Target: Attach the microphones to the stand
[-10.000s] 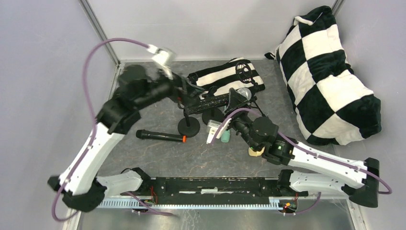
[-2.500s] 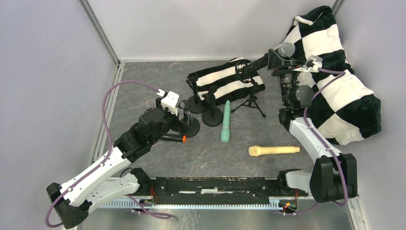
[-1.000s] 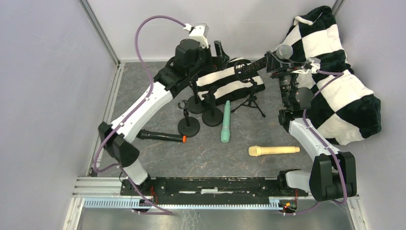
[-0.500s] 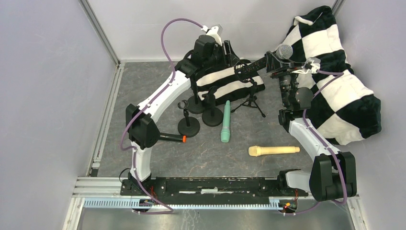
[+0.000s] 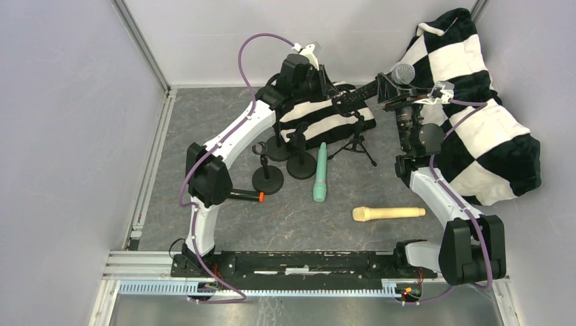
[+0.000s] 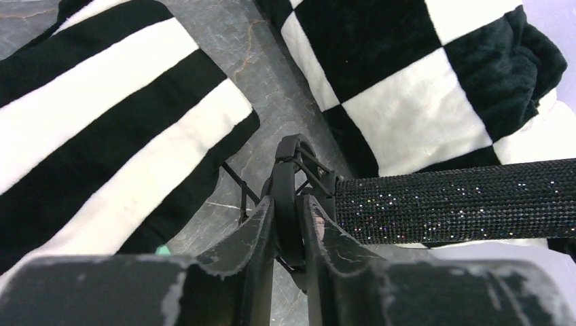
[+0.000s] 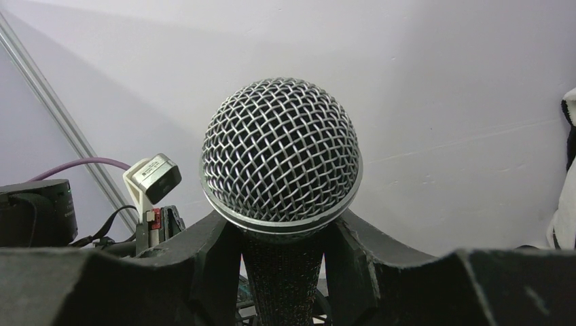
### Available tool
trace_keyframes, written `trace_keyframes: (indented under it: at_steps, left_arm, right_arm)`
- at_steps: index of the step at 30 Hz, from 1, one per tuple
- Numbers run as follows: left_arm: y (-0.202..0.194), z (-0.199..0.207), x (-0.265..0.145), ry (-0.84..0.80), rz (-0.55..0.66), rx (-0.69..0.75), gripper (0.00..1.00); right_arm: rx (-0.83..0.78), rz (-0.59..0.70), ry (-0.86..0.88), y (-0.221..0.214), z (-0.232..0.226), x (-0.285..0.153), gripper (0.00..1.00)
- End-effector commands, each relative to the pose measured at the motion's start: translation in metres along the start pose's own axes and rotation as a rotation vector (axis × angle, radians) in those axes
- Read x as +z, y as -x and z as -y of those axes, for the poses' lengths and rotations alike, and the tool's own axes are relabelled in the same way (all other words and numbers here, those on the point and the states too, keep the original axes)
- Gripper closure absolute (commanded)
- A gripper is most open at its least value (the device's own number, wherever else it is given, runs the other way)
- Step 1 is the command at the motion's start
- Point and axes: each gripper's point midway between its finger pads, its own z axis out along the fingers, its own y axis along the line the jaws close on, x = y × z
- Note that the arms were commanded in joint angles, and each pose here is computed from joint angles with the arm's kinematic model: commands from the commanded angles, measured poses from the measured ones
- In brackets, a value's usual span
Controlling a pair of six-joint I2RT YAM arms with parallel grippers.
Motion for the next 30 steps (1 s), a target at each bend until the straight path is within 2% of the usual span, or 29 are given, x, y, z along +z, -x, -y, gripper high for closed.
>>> trace_keyframes:
  at_steps: [1,8,14,20,30]
  left_arm:
    - [0.009,0.016,0.001,-0.061,0.019,-0.024,0.79]
    - [0.005,0.022,0.002,-0.096,0.002,-0.022,0.97]
    - [0.005,0.026,0.000,-0.112,-0.004,-0.015,0.98]
    - [0.004,0.031,-0.001,-0.122,-0.006,-0.010,0.98]
    - [0.005,0.036,-0.003,-0.130,-0.002,-0.010,0.98]
  right_arm:
    - [-0.003,-0.017,0.018,-0.005,-0.002,-0.002,1.00]
    - [-0.001,-0.023,0.019,-0.008,-0.001,-0.002,1.00]
    - [-0.018,-0.033,-0.013,-0.019,0.009,-0.010,1.00]
    - [-0.102,-0.043,0.035,-0.029,0.006,-0.014,0.97]
    - [-0.108,-0.106,0.055,-0.069,0.005,-0.026,0.96]
